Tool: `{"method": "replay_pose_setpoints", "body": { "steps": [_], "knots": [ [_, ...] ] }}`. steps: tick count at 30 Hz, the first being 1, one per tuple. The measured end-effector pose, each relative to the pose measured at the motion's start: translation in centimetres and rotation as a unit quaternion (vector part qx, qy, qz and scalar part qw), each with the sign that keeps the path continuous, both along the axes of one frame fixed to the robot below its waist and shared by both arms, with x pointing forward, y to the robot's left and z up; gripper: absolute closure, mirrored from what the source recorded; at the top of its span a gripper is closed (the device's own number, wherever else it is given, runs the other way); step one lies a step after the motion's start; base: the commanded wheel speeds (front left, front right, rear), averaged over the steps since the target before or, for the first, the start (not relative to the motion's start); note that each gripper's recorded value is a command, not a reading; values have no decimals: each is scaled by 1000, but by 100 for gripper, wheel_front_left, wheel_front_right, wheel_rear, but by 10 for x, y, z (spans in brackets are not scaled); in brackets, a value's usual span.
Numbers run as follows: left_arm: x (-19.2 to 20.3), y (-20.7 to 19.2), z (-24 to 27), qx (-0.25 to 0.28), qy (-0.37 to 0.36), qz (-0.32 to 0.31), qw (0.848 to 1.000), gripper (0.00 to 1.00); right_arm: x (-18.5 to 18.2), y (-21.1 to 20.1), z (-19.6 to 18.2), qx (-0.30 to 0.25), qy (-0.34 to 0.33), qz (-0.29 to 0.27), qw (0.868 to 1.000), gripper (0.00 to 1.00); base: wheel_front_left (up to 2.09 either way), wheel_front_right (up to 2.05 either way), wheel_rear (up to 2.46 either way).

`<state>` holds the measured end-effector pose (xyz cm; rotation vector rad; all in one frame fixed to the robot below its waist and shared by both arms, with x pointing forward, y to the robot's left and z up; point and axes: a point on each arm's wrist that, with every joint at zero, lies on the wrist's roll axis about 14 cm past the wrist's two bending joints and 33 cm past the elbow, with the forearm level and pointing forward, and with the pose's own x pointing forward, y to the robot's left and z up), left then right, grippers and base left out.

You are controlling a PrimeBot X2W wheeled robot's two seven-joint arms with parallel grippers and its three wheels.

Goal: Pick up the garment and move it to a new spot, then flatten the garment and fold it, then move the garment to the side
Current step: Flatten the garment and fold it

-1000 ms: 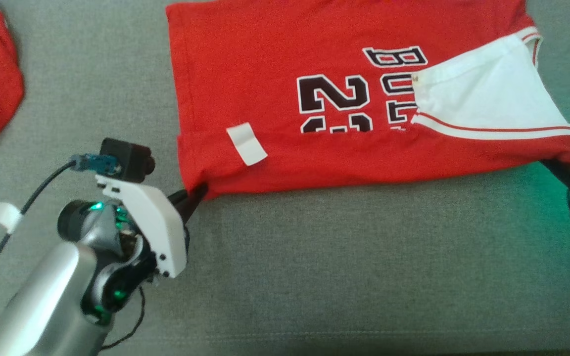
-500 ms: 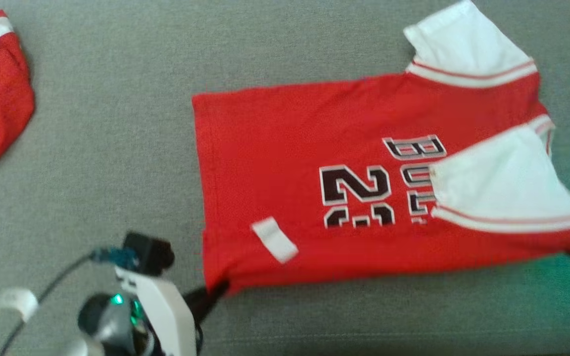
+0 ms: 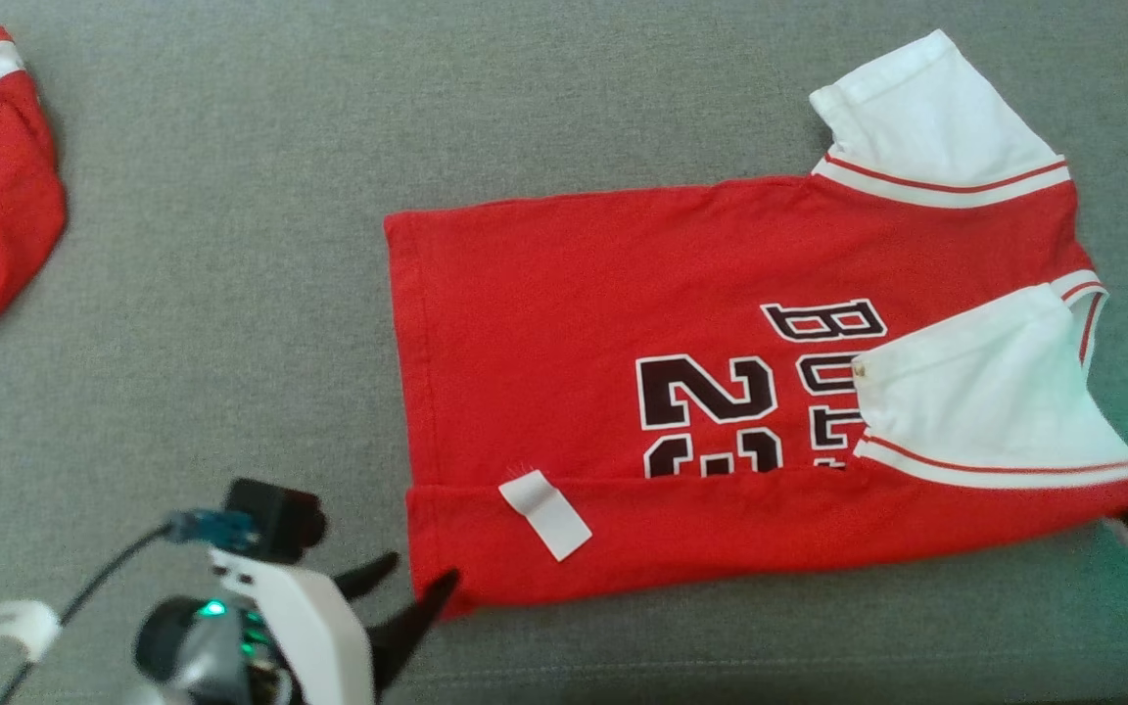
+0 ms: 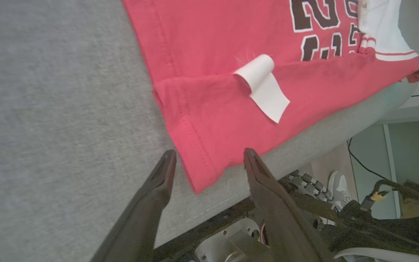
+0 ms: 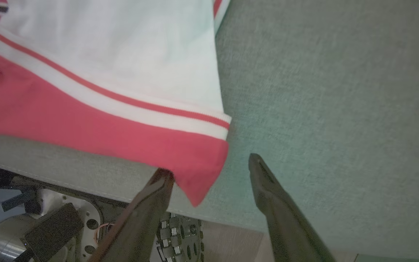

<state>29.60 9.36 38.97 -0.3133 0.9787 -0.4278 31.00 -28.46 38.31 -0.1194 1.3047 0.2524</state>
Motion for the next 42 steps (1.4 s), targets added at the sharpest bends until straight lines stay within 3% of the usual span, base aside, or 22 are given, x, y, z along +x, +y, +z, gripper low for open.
{"method": "replay_pose_setpoints", "body": {
  "steps": [4,6,9,13,18,23,29,42],
  "knots": [
    [11,18,6,21,-14,2,1000,0,36,-9,26,4,-57,-12,998,0,0,0,0],
    [38,35,8,53,-41,15,998,0,94,-12,56,8,-142,-22,990,0,0,0,0],
    [89,41,19,74,-91,19,993,0,140,5,69,16,-181,2,983,0,0,0,0],
    [151,26,30,66,-141,17,988,0,201,23,73,7,-222,18,975,0,0,0,0],
    [176,24,9,86,-128,8,988,0,246,46,50,-1,-222,26,975,0,0,0,0],
    [170,25,-16,93,-91,-4,992,0,267,73,7,3,-193,31,981,0,0,0,0],
    [182,20,-17,94,-95,-15,991,0,284,74,-20,-14,-184,25,983,0,0,0,0],
    [196,13,-21,88,-103,-27,990,0,296,83,-27,-1,-187,28,982,0,0,0,0]
  ]
}}
